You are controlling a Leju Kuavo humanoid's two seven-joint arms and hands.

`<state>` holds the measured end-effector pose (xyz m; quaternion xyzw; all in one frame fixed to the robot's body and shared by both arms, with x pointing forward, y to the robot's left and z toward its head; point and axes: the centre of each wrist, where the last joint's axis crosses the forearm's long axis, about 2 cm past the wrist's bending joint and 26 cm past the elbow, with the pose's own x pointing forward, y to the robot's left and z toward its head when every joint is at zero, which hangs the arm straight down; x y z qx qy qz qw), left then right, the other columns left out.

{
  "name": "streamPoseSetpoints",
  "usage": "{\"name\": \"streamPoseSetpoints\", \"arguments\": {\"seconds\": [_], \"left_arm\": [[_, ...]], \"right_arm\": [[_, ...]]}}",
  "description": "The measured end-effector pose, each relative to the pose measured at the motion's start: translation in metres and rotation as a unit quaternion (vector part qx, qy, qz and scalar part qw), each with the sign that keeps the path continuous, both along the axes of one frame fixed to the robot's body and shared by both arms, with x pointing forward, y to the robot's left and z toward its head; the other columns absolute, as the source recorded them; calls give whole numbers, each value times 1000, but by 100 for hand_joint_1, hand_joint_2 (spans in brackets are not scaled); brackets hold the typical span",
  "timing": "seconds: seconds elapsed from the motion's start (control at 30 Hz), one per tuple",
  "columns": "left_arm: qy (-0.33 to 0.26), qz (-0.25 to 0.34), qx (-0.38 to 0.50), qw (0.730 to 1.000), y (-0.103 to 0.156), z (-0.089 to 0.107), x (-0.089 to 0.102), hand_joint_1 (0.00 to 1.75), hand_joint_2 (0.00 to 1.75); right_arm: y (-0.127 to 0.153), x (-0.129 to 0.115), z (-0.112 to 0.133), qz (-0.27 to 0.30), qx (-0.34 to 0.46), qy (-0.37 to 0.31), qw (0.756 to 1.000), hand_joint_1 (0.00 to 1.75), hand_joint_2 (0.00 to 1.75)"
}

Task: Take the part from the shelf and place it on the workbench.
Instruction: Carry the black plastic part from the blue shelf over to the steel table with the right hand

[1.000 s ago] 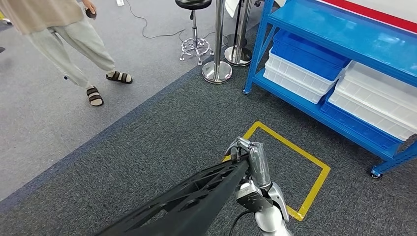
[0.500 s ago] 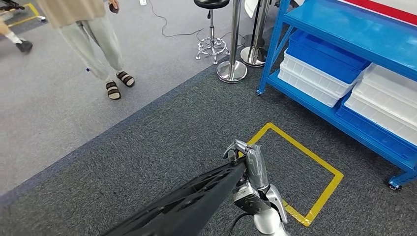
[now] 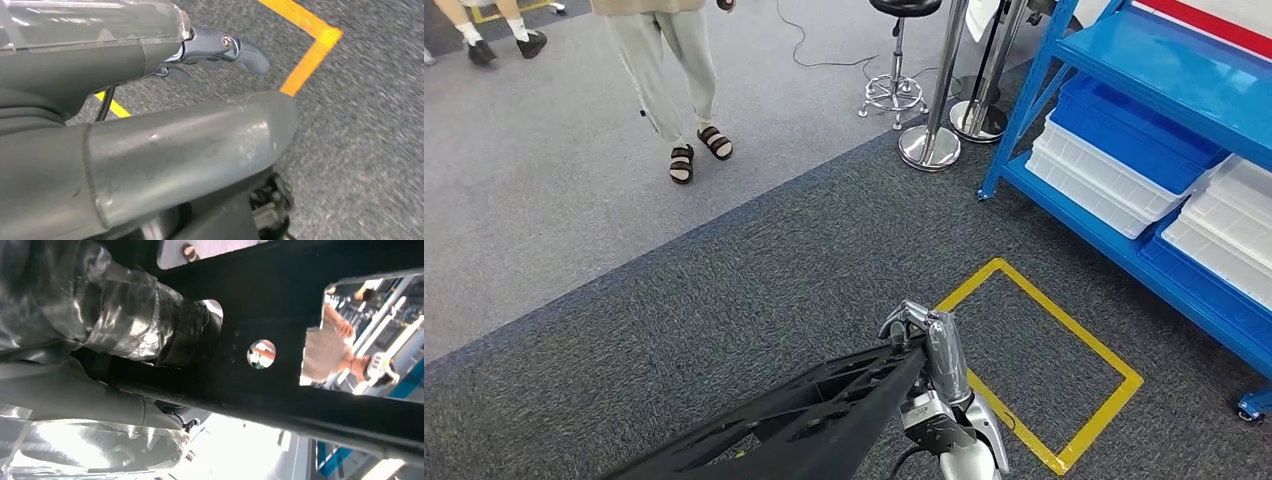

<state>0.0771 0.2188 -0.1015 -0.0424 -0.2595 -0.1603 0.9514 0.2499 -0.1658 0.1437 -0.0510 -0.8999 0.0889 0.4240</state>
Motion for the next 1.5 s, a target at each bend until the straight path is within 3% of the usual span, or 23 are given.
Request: {"name": "streamPoseSetpoints", "arguments": {"seconds": [0.83, 1.0, 1.5], "left_arm": [[4, 13, 3, 1000, 4, -3, -13, 0, 0], [-1, 29, 1, 1000, 3, -1, -7, 0, 0], [5, 37, -1, 999, 1, -2, -10, 0, 0]], "right_arm": [[4, -3, -4, 11, -4, 14, 1000, 175, 0], [2, -2, -5, 14, -9, 19, 1000, 175, 0], [-1, -3, -8, 12, -14, 19, 1000, 175, 0]]}}
